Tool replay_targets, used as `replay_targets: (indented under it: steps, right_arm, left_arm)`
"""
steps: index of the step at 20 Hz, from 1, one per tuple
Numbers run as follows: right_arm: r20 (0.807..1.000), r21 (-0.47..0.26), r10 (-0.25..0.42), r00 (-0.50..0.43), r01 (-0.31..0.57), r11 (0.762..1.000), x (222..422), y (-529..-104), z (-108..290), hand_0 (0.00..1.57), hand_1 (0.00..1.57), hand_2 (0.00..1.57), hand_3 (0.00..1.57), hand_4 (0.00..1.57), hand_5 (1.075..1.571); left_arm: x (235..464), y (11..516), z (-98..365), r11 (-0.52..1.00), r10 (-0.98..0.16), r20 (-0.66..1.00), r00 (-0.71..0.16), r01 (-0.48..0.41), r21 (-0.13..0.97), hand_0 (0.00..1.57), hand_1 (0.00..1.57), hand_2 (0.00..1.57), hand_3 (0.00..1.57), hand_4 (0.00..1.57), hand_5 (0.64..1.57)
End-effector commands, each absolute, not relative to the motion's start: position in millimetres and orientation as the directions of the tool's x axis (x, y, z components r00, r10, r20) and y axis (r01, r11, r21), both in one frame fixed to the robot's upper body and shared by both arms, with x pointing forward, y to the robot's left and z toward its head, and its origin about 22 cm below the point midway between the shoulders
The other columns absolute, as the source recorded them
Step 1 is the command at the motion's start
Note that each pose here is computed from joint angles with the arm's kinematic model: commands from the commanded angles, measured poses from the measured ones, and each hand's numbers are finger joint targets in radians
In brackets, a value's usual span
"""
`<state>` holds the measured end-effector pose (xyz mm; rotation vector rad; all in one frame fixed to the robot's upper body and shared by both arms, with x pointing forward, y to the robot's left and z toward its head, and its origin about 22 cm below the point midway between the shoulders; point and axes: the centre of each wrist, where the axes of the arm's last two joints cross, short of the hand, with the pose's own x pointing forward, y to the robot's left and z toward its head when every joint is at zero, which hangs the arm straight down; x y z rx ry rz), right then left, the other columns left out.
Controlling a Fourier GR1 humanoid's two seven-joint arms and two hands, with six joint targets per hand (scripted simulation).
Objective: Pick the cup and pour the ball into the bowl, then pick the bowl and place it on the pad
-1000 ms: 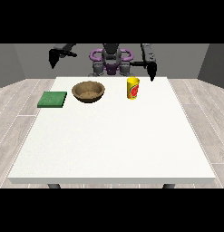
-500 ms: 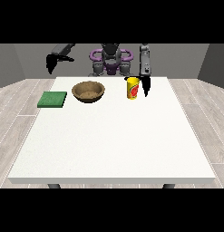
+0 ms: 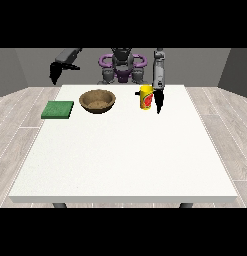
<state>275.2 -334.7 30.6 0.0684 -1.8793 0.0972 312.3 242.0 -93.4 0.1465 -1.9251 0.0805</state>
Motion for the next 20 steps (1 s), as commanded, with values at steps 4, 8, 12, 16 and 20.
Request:
replay_targets:
  steps: [4,8,12,16,20]
  right_arm:
    - [0.941,-0.05,0.003,-0.338,-0.131,0.99,283.1,-334.0,44.9,0.0,0.0,0.0,0.0,0.0,1.57]
    - [0.946,-0.043,0.001,-0.325,-0.123,0.991,280.2,-344.0,35.4,0.0,0.0,0.0,0.0,0.0,1.57]
    - [0.943,-0.046,0.009,-0.333,-0.103,0.994,276.7,-367.5,44.4,0.0,0.0,0.0,0.0,0.0,1.57]
    - [0.988,-0.027,0.019,-0.152,-0.047,0.999,262.2,-385.0,8.0,0.0,0.0,0.0,0.0,0.0,1.57]
    - [0.994,-0.018,0.015,-0.105,-0.025,1.0,268.4,-376.1,7.6,0.0,0.0,0.0,0.0,0.0,1.569]
  left_arm:
    - [312.8,222.9,-103.8,0.965,-0.243,0.9,-0.363,-0.182,0.187,1.02,1.02,1.1,0.89,1.47,0.776]
    - [303.5,212.5,-112.3,0.915,-0.383,0.864,-0.326,-0.265,0.305,1.32,1.32,1.57,1.57,1.45,1.245]
    - [290.4,219.8,-120.7,0.898,-0.422,0.832,-0.36,-0.295,0.327,1.33,1.33,1.57,1.57,1.5,1.241]
    - [300.6,221.1,-104.0,0.862,-0.504,0.828,-0.244,-0.193,0.468,1.34,1.34,1.57,1.57,1.53,1.304]
    - [347.0,305.1,-37.5,0.67,-0.74,0.65,-0.171,-0.27,0.691,1.44,1.44,1.57,1.57,1.57,1.321]
